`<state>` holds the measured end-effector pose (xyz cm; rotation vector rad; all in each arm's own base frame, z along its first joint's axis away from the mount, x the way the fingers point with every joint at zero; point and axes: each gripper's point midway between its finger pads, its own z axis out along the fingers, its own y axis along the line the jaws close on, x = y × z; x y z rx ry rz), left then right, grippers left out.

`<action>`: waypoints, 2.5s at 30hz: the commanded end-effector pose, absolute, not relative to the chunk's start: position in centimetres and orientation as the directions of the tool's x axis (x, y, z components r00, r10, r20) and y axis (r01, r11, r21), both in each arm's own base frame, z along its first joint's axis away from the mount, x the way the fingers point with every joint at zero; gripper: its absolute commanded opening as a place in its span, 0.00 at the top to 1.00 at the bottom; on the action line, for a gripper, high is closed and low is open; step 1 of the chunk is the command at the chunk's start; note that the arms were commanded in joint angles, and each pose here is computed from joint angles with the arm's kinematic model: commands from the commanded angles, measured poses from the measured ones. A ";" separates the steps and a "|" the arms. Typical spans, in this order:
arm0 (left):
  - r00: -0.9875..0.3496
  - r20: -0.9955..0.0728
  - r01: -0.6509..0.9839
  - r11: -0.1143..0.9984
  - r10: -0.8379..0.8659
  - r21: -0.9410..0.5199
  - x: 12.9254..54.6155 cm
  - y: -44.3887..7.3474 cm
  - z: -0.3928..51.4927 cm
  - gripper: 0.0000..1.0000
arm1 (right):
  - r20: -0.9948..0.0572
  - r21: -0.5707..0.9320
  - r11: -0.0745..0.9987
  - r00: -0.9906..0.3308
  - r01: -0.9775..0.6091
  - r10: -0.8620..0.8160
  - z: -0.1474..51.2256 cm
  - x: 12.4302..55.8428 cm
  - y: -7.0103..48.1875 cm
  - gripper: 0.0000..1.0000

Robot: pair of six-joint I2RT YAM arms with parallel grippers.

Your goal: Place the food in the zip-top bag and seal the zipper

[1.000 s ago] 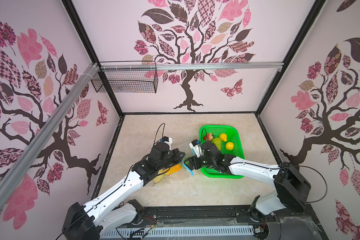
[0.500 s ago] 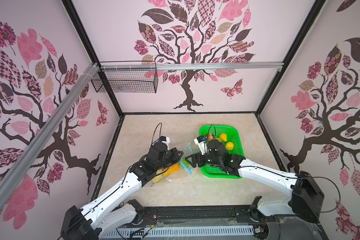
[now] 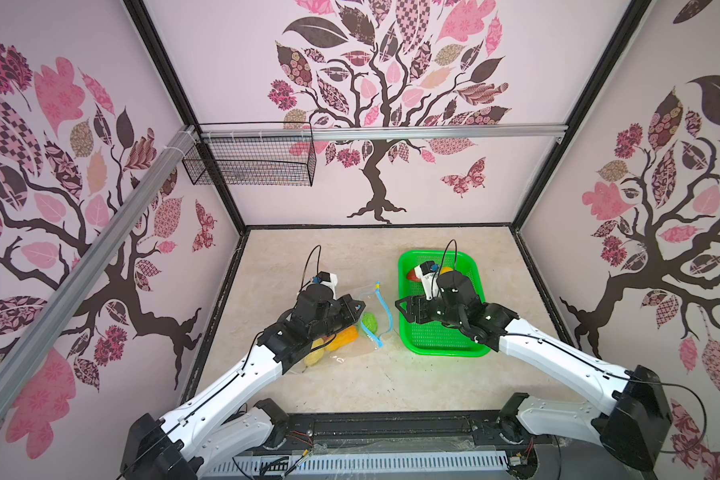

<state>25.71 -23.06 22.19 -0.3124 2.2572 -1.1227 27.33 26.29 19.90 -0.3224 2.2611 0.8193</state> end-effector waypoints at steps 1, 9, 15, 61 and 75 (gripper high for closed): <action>-0.780 -0.423 0.075 0.602 -0.462 -0.795 25.9 -22.8 23.5 1.00 | -0.622 0.540 0.720 -0.783 -0.435 -0.007 18.1 26.2 27.6 0.39; -0.775 -0.427 0.082 0.596 -0.465 -0.799 25.8 -22.8 23.9 1.00 | -0.531 0.652 0.638 -0.847 -0.410 -0.002 15.9 25.6 30.0 0.49; -0.776 -0.425 0.079 0.596 -0.466 -0.799 25.8 -22.8 23.8 1.00 | -0.490 0.676 0.630 -0.872 -0.382 -0.003 14.1 25.9 30.8 0.58; -0.431 -0.785 0.145 0.824 -0.445 -0.548 27.6 -14.0 35.4 1.00 | -0.722 0.604 0.526 -0.690 -0.598 0.045 29.3 27.0 31.5 1.00; -0.698 -0.655 0.295 0.716 -0.290 -0.633 27.2 -22.1 28.9 1.00 | -0.624 0.596 0.668 -0.780 -0.444 0.038 20.0 26.4 28.6 1.00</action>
